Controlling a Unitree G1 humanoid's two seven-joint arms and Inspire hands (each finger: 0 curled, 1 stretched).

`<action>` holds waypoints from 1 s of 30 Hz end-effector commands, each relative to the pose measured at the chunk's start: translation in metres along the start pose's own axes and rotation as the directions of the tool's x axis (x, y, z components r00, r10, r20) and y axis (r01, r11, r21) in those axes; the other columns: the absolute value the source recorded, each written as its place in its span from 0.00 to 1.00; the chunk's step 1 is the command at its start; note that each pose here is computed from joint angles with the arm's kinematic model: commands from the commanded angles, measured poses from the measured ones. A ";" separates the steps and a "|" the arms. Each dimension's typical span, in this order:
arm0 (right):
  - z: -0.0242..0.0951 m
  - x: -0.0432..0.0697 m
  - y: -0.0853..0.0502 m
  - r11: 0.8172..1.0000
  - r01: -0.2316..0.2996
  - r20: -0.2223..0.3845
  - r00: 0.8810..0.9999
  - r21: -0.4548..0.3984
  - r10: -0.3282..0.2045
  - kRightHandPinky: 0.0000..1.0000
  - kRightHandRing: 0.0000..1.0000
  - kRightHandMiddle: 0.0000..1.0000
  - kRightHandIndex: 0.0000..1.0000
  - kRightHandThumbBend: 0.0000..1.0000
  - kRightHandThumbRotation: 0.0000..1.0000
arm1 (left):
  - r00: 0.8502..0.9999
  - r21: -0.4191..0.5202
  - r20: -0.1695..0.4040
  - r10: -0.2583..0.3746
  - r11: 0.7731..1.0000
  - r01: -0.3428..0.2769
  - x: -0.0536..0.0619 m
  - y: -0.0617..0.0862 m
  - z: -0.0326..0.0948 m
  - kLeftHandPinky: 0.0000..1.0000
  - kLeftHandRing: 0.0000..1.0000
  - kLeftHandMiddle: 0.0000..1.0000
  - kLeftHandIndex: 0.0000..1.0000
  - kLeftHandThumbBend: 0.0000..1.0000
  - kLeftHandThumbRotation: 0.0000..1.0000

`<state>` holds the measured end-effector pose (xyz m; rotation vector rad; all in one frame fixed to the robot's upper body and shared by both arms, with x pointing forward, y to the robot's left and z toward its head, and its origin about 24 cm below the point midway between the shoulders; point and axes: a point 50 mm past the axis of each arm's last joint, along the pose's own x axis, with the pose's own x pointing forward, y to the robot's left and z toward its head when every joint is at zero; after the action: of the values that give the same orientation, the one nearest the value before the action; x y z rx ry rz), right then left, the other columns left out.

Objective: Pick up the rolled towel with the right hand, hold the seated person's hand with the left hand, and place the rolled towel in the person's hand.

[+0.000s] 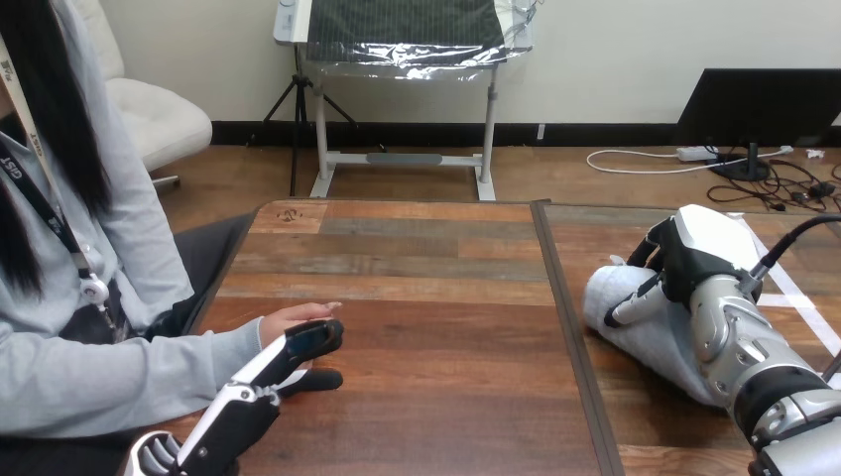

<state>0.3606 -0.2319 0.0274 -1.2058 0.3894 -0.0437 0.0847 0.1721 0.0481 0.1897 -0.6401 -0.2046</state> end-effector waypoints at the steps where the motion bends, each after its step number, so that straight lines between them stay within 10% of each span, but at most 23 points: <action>1: 0.002 -0.005 0.018 0.998 -0.058 0.015 0.998 0.039 0.057 0.50 0.58 0.60 0.53 0.88 0.00 | 0.996 -0.002 0.093 0.014 1.000 -0.014 0.017 0.002 0.001 0.72 0.84 0.85 0.85 1.00 0.41; 13: 0.007 -0.004 0.014 0.973 -0.037 0.026 0.999 0.229 0.032 0.49 0.57 0.59 0.52 0.89 0.00 | 0.996 0.008 0.093 0.013 1.000 -0.013 0.019 0.004 -0.002 0.74 0.84 0.85 0.86 1.00 0.42; 30: 0.018 -0.002 0.004 0.849 -0.029 0.065 0.998 0.527 -0.006 0.42 0.48 0.53 0.50 0.87 0.00 | 0.998 0.047 0.059 -0.010 0.999 0.007 0.021 0.008 -0.005 0.72 0.84 0.87 0.87 1.00 0.50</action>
<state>0.3547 -0.2348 0.0208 -0.7640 0.3805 -0.1225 0.0938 0.1757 0.0495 0.2153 -0.6463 -0.1991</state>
